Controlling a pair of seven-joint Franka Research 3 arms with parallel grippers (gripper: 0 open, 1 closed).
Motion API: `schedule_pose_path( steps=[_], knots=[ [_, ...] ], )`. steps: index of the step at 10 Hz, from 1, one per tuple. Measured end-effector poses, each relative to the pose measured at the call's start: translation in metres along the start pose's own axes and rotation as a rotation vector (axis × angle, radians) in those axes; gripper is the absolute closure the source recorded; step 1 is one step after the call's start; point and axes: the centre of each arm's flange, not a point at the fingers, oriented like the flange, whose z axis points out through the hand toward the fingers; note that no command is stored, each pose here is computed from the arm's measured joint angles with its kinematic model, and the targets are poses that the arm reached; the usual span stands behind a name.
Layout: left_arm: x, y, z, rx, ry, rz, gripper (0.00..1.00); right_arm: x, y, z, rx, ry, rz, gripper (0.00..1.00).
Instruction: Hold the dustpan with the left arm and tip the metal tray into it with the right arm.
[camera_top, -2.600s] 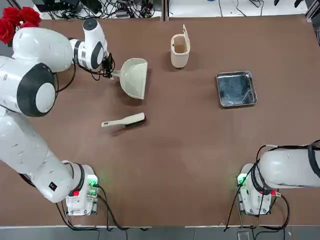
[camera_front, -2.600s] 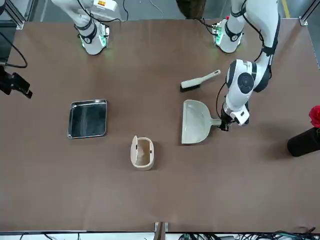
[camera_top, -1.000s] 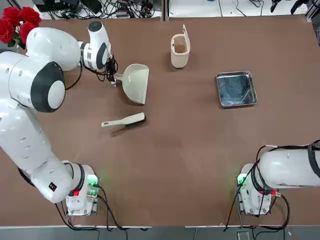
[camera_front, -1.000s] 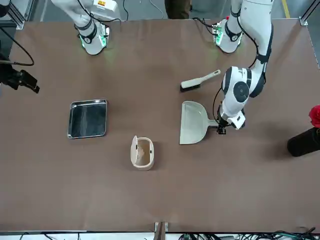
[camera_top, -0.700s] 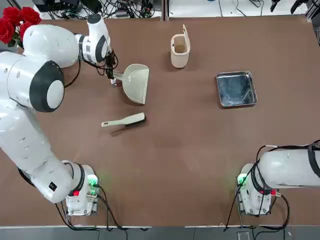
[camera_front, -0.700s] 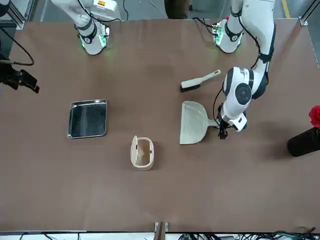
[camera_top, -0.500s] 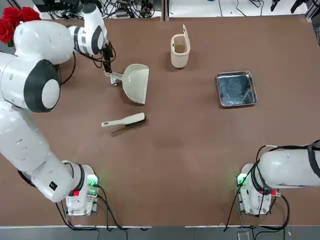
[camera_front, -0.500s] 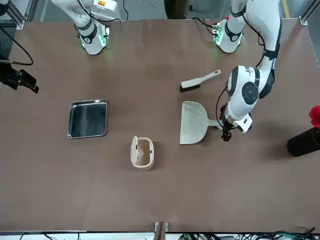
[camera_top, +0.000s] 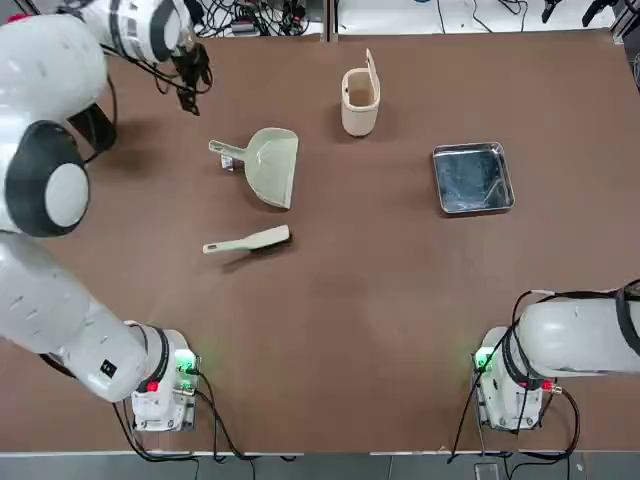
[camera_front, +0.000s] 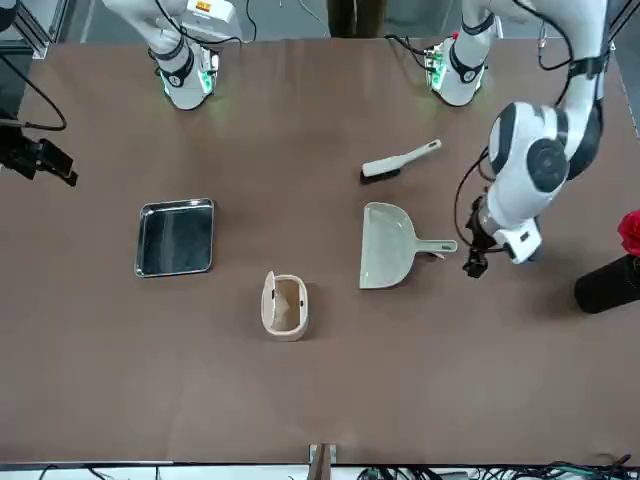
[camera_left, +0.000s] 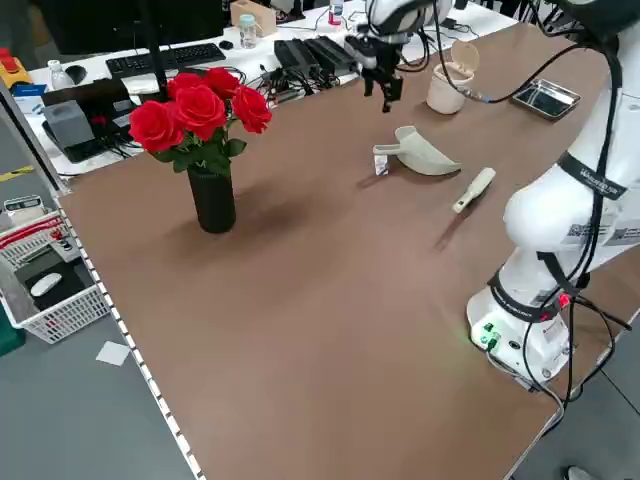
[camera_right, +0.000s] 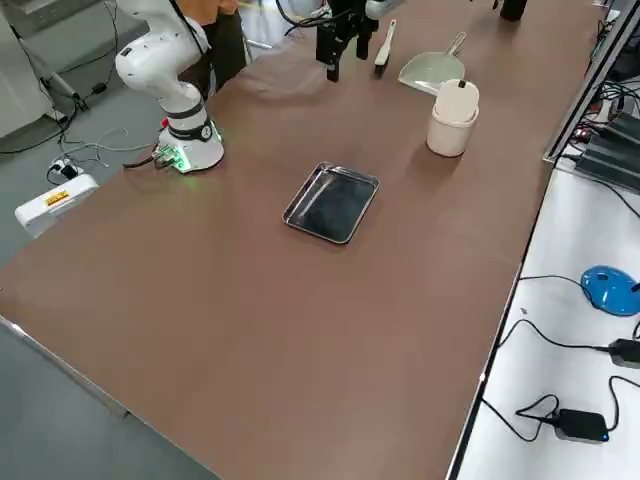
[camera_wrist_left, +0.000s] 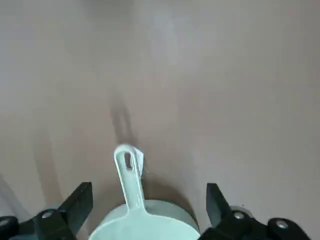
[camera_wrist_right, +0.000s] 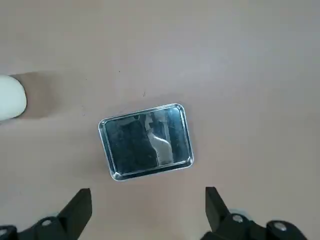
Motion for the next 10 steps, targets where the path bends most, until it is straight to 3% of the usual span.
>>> schedule_pose_path(
  steps=[3, 5, 7, 10],
  knots=[
    [0.104, -0.027, -0.058, -0.032, -0.011, 0.113, 0.00, 0.000, 0.001, 0.000, 0.000, 0.000, 0.002, 0.00],
    [0.140, -0.028, -0.099, -0.063, 0.001, 0.193, 0.00, 0.000, 0.001, 0.000, 0.000, -0.002, 0.002, 0.00],
    [0.135, -0.020, -0.134, -0.107, -0.009, 0.316, 0.00, -0.002, 0.001, 0.001, -0.002, -0.017, 0.001, 0.00],
    [0.078, -0.006, -0.154, -0.091, -0.023, 0.667, 0.00, -0.005, -0.003, 0.002, -0.004, -0.032, -0.007, 0.00]
  ],
)
